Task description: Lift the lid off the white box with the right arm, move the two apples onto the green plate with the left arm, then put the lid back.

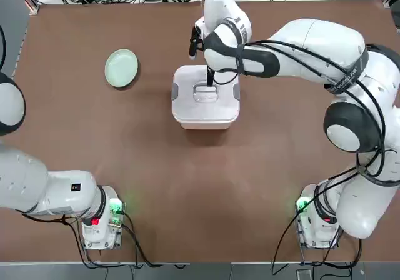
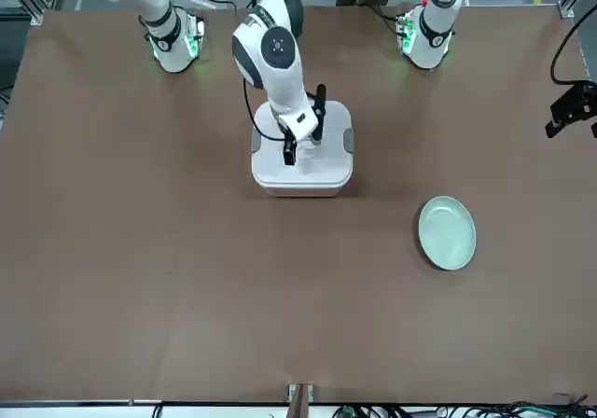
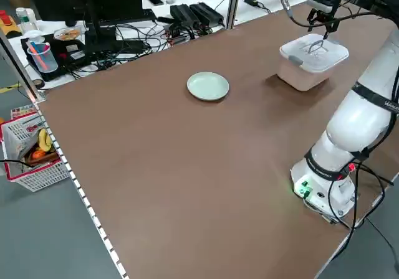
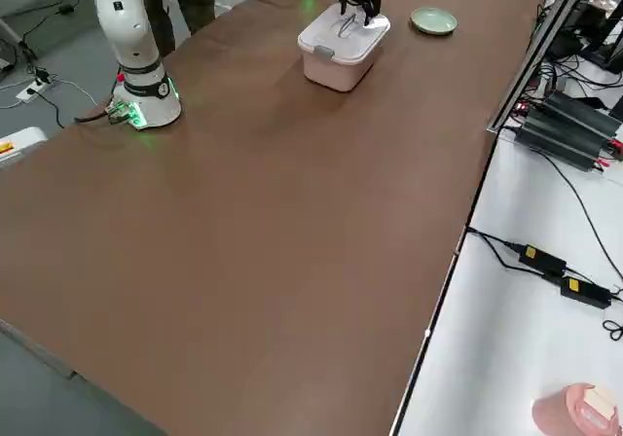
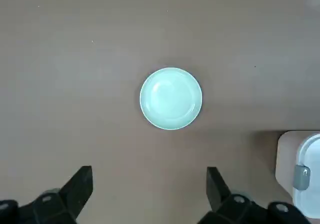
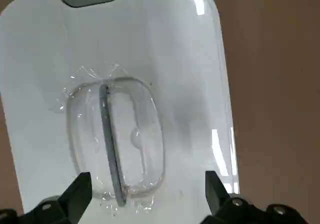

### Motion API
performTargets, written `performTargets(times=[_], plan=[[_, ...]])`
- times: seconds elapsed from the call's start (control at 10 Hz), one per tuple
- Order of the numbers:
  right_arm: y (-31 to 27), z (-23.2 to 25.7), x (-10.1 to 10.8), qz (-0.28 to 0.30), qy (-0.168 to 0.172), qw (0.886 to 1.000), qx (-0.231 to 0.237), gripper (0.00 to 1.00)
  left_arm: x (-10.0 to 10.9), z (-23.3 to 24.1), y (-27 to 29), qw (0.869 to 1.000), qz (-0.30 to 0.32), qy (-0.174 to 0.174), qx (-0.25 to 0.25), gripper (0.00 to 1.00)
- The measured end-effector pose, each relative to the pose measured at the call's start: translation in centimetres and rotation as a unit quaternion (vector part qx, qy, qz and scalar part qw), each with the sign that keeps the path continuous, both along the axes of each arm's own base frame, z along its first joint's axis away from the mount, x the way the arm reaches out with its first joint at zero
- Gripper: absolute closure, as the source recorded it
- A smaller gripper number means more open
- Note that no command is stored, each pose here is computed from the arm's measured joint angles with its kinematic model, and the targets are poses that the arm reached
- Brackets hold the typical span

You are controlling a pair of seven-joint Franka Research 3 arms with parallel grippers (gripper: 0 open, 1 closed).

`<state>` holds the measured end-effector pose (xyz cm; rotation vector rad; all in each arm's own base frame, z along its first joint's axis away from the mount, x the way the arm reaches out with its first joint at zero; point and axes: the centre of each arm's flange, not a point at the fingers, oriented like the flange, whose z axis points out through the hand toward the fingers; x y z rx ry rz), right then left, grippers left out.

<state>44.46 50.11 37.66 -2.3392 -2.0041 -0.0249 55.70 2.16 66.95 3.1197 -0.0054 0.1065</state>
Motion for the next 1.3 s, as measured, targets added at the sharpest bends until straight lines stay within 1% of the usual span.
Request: performTargets(times=[0.2,0.6,0.7,0.9,1.0,1.1,1.2,1.3], plan=[[0.5,-1.3,-0.2,-0.007,-0.004,1.000,-0.002,0.00,0.0,0.0,-0.2,1.000,-0.002,0.001,0.000,0.00],[1.8,-2.5,-2.2,-0.002,0.007,1.000,-0.009,0.00,-0.1,-0.1,-0.3,1.000,-0.002,0.008,0.000,0.00],[2.0,-2.7,-2.6,0.000,0.009,1.000,-0.010,0.02,-0.1,-0.1,-0.3,1.000,-0.002,0.008,0.000,0.00],[2.0,-2.9,-2.7,-0.001,0.013,1.000,-0.013,0.15,-0.1,-0.1,-0.3,1.000,-0.002,0.008,0.000,0.00],[2.0,-2.9,-2.8,-0.005,0.015,1.000,-0.015,0.32,-0.2,0.0,-0.3,1.000,-0.002,0.006,0.000,0.00],[2.1,-2.9,-3.1,-0.017,0.018,1.000,-0.017,0.47,-0.2,0.3,-0.3,1.000,-0.002,0.003,0.000,0.00],[2.3,-2.9,-3.4,-0.032,0.021,0.999,-0.018,0.65,-0.2,0.5,-0.4,1.000,-0.003,0.001,0.000,0.00],[2.6,-2.7,-3.8,-0.041,0.024,0.999,-0.019,0.80,-0.2,0.7,-0.7,1.000,-0.005,-0.001,-0.002,0.00]])
